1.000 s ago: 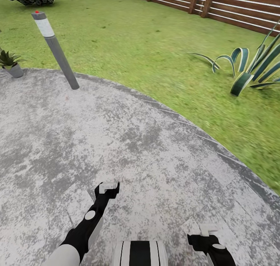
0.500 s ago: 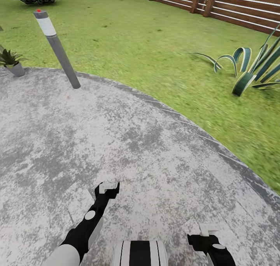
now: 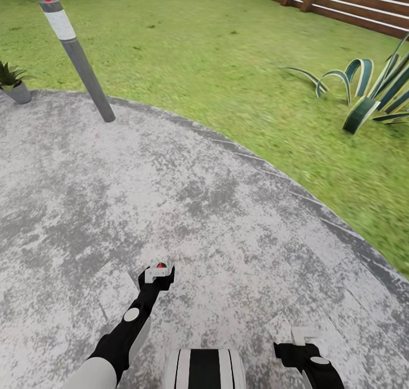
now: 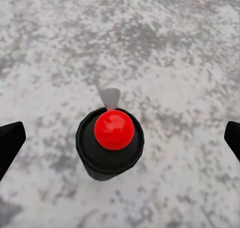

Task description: Pick up the pesticide atomizer in the garden and spray insectifuge to fully cover both potted plants in the garden.

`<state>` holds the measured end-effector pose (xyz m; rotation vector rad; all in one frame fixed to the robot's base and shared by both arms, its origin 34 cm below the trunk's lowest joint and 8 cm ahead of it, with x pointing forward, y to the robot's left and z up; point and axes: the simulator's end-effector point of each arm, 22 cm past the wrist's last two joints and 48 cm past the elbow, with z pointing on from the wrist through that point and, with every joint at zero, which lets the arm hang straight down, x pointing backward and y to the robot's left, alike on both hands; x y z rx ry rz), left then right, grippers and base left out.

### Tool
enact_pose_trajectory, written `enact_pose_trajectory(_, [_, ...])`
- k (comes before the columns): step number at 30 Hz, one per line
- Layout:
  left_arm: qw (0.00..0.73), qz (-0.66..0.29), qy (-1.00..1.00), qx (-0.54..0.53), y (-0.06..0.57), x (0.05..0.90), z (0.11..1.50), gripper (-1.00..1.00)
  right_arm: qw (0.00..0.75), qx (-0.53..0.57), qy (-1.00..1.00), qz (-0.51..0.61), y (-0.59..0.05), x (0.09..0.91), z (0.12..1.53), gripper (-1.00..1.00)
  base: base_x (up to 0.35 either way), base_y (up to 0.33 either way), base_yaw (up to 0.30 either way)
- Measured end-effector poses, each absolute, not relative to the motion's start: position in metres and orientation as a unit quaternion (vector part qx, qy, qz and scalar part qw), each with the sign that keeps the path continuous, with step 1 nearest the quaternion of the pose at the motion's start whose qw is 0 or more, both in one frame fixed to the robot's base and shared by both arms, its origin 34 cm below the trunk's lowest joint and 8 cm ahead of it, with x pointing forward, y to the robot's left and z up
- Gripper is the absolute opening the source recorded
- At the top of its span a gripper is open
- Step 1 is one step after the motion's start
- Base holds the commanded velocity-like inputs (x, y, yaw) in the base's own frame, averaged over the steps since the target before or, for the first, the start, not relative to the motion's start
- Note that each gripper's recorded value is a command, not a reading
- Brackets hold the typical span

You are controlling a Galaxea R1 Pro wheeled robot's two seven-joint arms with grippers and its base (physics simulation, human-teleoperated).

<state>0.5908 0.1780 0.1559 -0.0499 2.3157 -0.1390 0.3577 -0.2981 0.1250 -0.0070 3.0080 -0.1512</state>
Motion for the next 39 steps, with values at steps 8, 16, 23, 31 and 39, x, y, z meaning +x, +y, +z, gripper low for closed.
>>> enact_pose_trajectory(8, [0.397, -0.055, 0.916, -0.020, 0.178, 0.589, 0.153, 1.00, 0.062, -0.003, 0.997, -0.050, -0.298, 0.356, 0.124, 1.00, 0.000, 0.000, 0.000])
enact_pose_trajectory(16, [0.387, -0.055, 0.920, -0.020, 0.178, 0.581, 0.142, 1.00, 0.051, -0.003, 0.997, -0.050, -0.298, 0.348, 0.117, 1.00, 0.000, 0.000, 0.055])
enact_pose_trajectory(23, [0.379, -0.054, 0.924, -0.021, 0.178, 0.575, 0.133, 1.00, 0.043, -0.004, 0.998, -0.050, -0.298, 0.341, 0.112, 1.00, 0.000, 0.000, 0.013])
enact_pose_trajectory(31, [0.371, -0.054, 0.927, -0.021, 0.178, 0.569, 0.124, 1.00, 0.035, -0.004, 0.998, -0.050, -0.298, 0.334, 0.108, 1.00, 0.000, 0.000, 0.000])
enact_pose_trajectory(39, [0.370, -0.054, 0.927, -0.021, 0.178, 0.567, 0.123, 1.00, 0.033, -0.004, 0.998, -0.050, -0.298, 0.333, 0.107, 1.00, 0.000, 0.000, 0.000])
